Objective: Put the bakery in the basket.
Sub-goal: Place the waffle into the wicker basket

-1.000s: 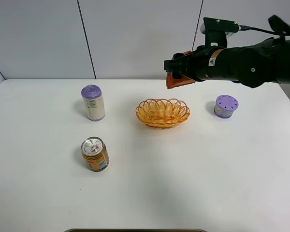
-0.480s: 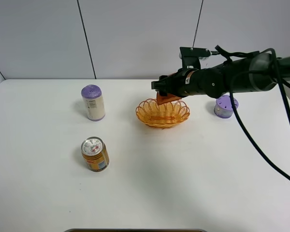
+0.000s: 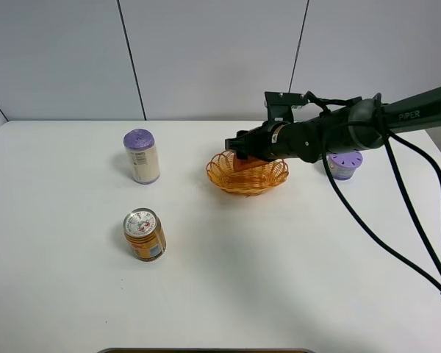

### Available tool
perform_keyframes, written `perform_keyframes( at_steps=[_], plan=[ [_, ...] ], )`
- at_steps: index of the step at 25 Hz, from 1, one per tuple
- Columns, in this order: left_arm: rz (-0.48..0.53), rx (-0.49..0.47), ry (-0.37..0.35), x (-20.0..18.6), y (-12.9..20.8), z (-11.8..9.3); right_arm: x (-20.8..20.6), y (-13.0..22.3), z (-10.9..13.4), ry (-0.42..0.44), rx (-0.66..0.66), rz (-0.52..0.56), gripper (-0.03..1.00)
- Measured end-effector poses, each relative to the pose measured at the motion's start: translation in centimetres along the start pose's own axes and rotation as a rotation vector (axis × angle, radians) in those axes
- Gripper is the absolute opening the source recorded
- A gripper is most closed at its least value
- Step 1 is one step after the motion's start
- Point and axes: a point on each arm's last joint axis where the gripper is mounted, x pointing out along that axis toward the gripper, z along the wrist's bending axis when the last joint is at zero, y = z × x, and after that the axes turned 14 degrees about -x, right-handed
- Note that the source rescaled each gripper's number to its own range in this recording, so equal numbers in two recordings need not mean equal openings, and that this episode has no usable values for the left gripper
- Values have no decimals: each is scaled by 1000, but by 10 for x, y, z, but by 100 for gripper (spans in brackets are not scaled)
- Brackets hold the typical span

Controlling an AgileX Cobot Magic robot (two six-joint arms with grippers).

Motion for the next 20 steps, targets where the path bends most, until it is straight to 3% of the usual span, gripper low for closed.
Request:
perform_keyframes(
  at_steps=[20],
  plan=[
    [0,0,0,0,0,0,17,18,-1,4,19,42,2]
  ],
)
